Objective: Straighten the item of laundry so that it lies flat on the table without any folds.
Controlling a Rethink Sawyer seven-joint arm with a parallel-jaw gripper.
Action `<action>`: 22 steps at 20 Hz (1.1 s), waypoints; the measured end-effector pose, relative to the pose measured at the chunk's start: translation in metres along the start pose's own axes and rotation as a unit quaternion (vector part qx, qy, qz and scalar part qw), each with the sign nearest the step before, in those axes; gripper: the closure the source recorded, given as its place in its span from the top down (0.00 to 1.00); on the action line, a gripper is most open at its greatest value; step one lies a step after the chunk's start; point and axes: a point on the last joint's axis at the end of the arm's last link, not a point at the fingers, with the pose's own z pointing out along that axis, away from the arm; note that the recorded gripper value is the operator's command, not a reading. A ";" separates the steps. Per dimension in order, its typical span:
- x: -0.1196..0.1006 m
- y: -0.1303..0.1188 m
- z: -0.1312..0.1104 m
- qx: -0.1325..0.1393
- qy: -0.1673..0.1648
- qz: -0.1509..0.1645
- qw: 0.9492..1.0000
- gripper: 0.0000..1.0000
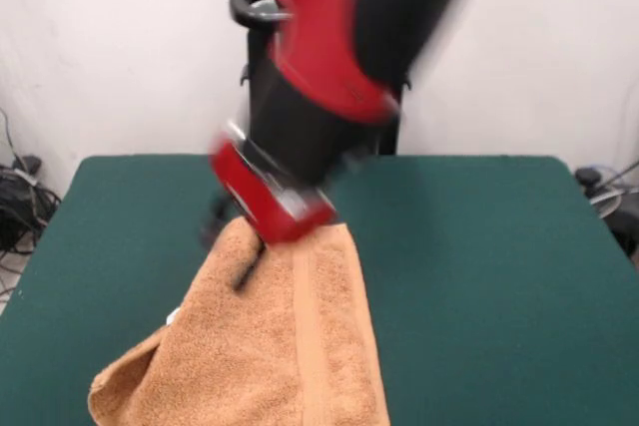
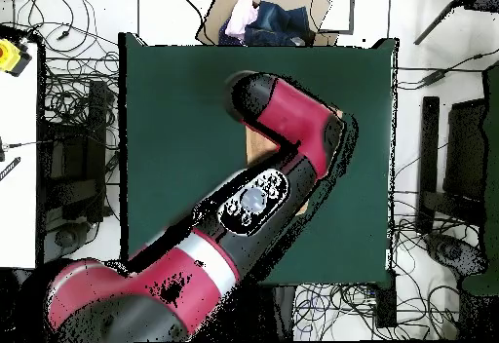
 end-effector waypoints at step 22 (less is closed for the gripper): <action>0.004 -0.208 -0.032 -0.019 0.041 -0.164 0.985 1.00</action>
